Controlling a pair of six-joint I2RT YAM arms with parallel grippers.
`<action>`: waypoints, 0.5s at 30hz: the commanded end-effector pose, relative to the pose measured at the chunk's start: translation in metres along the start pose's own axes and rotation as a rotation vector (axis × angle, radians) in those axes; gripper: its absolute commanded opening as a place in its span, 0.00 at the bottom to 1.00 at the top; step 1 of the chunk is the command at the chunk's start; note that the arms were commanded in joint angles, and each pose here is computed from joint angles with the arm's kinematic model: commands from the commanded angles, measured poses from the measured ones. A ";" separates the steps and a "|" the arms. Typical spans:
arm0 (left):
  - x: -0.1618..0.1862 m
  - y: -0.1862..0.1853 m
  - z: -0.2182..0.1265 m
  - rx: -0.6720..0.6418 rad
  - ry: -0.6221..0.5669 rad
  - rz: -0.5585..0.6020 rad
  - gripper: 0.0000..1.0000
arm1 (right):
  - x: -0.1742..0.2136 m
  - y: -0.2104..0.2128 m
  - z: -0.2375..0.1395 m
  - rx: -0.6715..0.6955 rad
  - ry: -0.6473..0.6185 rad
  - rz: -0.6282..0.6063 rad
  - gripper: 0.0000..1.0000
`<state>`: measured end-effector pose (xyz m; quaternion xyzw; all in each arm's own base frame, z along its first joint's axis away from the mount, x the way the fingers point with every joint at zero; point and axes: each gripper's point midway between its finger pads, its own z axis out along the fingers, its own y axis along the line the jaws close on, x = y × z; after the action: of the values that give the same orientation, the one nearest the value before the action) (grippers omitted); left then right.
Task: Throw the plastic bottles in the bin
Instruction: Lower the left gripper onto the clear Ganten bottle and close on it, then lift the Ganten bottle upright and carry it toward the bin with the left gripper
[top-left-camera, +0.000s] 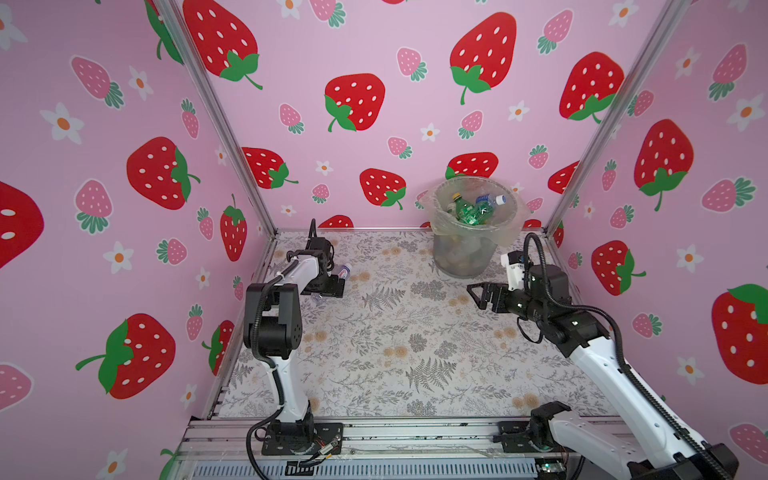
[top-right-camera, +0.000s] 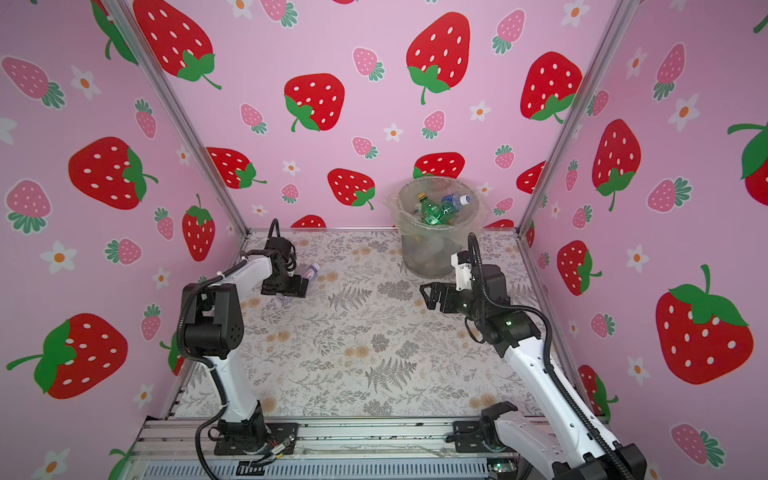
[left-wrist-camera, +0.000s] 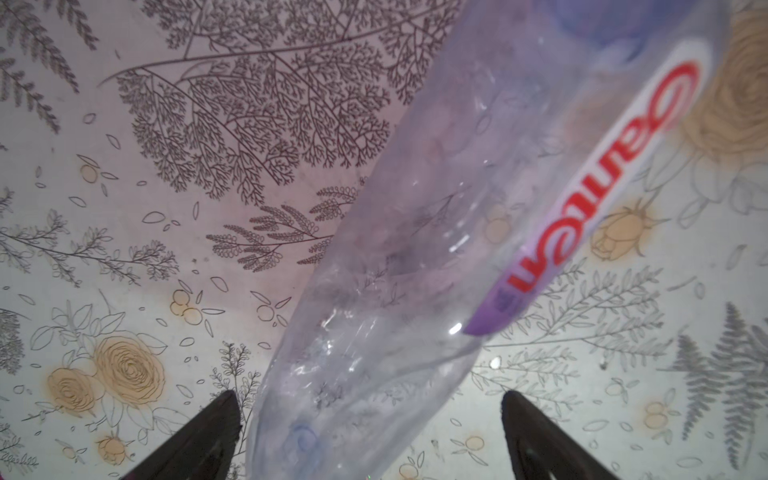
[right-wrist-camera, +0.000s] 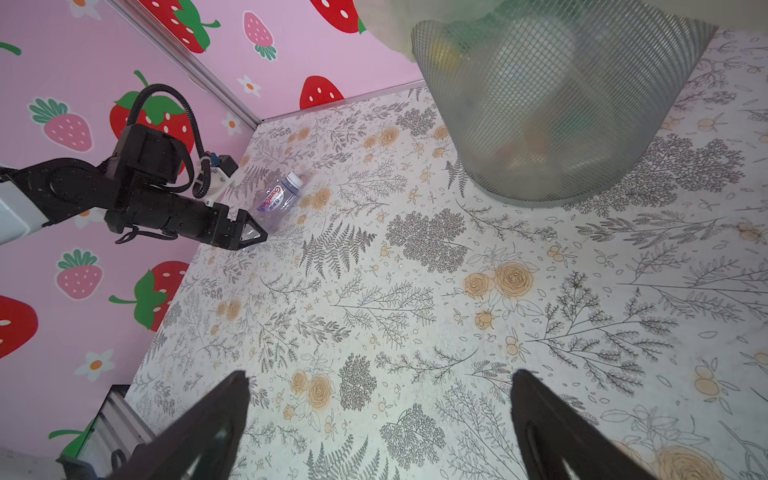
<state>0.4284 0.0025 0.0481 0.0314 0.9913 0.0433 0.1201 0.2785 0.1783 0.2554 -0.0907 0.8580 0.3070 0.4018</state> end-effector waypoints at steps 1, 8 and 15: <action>-0.012 0.000 -0.007 -0.009 -0.029 0.010 1.00 | -0.005 0.006 -0.001 -0.023 -0.014 -0.024 0.99; -0.012 -0.003 -0.004 -0.004 -0.028 -0.035 0.95 | -0.006 0.012 0.004 -0.059 -0.001 -0.008 0.99; -0.008 -0.010 0.007 0.013 0.002 -0.032 0.87 | -0.008 0.014 0.002 -0.068 -0.004 -0.011 0.99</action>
<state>0.4299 -0.0011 0.0446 0.0128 0.9918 0.0403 0.1205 0.2791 0.1867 0.2503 -0.0985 0.8589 0.3229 0.3852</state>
